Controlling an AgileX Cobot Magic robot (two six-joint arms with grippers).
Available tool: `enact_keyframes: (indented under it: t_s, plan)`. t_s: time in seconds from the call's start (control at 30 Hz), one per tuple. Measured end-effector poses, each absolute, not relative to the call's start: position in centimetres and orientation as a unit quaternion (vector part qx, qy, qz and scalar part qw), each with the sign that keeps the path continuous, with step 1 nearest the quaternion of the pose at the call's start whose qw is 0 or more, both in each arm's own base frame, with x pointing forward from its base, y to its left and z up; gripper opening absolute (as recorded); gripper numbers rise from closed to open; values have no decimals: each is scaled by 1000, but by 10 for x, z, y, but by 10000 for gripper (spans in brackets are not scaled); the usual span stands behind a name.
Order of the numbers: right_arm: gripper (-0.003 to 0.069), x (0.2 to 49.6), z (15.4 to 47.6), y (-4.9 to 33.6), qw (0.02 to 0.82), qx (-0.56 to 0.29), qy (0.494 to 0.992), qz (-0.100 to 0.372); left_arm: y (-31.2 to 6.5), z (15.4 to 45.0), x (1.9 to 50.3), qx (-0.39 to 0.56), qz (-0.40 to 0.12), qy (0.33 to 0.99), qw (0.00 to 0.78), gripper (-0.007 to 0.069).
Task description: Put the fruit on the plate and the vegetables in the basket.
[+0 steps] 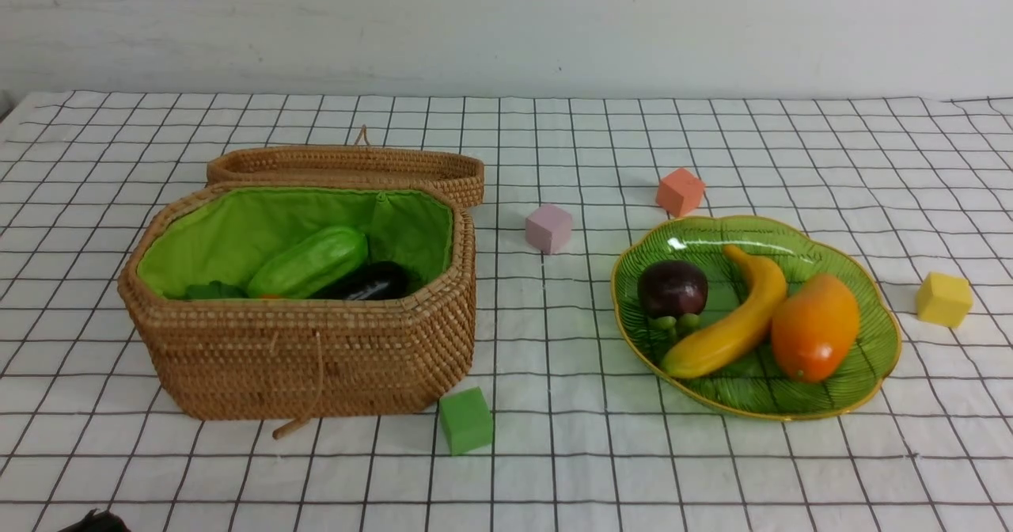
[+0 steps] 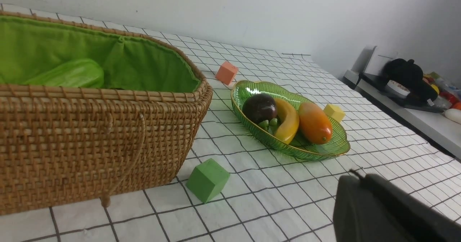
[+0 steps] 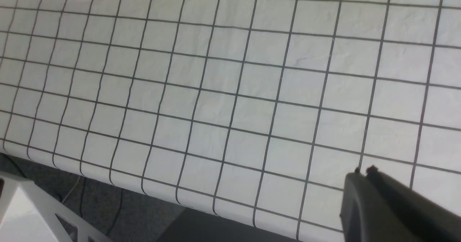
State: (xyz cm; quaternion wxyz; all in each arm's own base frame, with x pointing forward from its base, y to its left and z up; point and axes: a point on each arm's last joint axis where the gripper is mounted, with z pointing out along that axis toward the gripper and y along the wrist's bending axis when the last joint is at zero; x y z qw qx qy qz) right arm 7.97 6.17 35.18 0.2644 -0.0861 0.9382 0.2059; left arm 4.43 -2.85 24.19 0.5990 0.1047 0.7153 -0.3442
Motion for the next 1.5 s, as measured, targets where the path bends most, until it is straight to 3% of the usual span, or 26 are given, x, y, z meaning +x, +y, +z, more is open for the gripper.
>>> enact_keyframes:
  t_s: [0.2,0.37,0.4,0.53,0.57,0.67,0.77,1.5]
  plan:
    - [27,80,352,60,270,-86,938,200,-28,241,45,103,-340,720,596,-5]
    - [1,81,347,35,375,-35,914,147,-28,241,45,103,-340,720,596,0]
    - [-8,74,330,23,438,-23,890,125,-28,241,45,103,-340,720,596,1]
    - [-8,63,288,12,525,-15,847,84,-28,241,45,103,-340,720,596,4]
    - [-8,59,257,8,563,-4,824,59,-28,241,45,103,-339,721,596,6]
    - [-8,57,202,4,601,12,798,38,-28,240,45,102,-339,721,596,8]
    - [-8,54,176,3,599,18,800,39,-28,240,45,102,-339,721,596,11]
    - [-8,52,174,2,595,7,804,21,-28,240,45,102,-339,722,595,31]
